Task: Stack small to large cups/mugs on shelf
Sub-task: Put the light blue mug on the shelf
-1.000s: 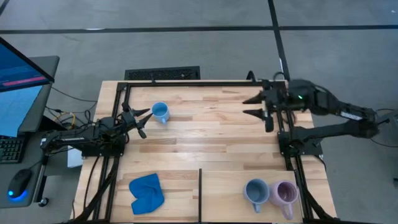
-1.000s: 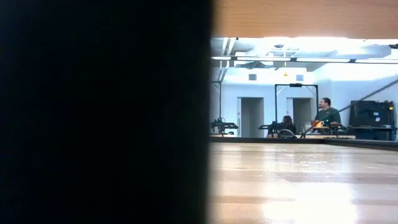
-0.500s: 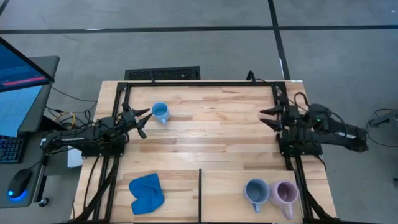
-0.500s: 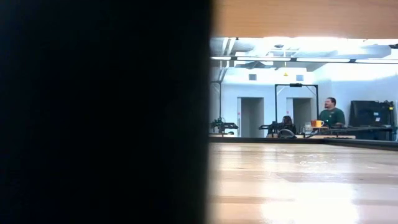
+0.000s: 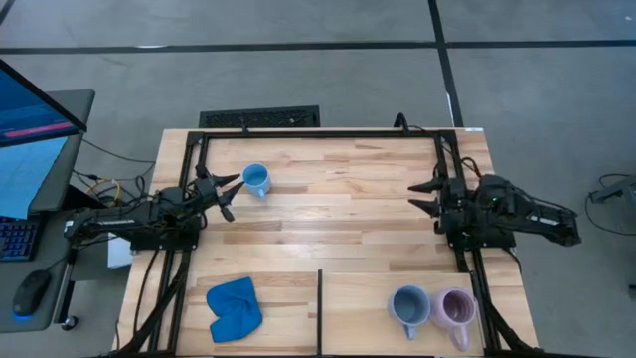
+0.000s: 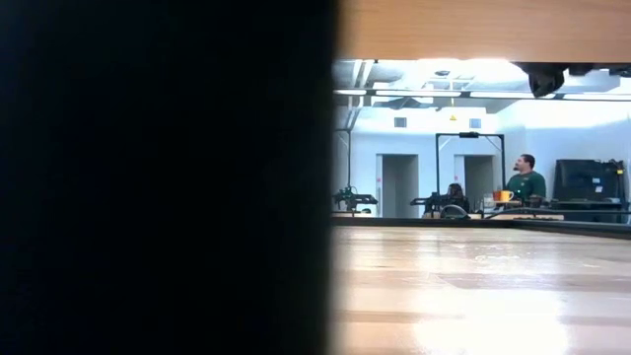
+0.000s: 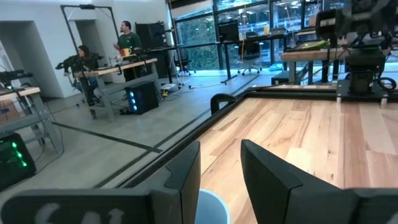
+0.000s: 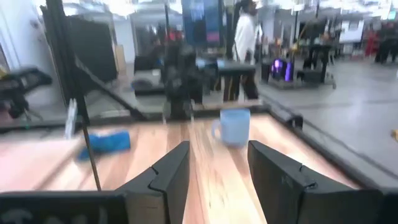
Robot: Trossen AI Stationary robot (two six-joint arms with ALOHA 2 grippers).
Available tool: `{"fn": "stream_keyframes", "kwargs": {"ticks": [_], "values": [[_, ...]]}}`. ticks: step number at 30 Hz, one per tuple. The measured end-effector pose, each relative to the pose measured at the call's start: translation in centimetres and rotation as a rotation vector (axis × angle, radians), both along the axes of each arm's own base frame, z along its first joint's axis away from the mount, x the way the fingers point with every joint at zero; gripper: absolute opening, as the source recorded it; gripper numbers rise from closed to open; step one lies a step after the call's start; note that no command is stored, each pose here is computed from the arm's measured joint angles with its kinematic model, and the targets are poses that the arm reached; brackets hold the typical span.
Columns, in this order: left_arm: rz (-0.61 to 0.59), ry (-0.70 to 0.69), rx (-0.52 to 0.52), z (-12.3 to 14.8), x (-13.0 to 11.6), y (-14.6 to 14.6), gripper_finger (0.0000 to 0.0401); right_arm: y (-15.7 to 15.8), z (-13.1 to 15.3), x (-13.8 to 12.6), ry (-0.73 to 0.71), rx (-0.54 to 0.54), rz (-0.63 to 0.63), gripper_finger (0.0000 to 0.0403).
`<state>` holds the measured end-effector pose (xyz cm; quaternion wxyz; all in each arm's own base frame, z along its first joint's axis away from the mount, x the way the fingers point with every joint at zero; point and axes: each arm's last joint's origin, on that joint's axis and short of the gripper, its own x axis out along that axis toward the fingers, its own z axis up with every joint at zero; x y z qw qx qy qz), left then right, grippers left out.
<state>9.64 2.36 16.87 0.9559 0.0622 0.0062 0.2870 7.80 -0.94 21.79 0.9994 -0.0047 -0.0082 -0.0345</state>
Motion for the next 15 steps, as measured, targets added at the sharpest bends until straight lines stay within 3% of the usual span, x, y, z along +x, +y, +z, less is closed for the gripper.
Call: {"fn": "stream_keyframes", "kwargs": {"ticks": [15], "values": [[0.0,0.015,-0.004,-0.1,0.1,0.0,0.0108,-0.1,-3.1,0.9,0.105,-0.003,0.023,0.0182]]}}
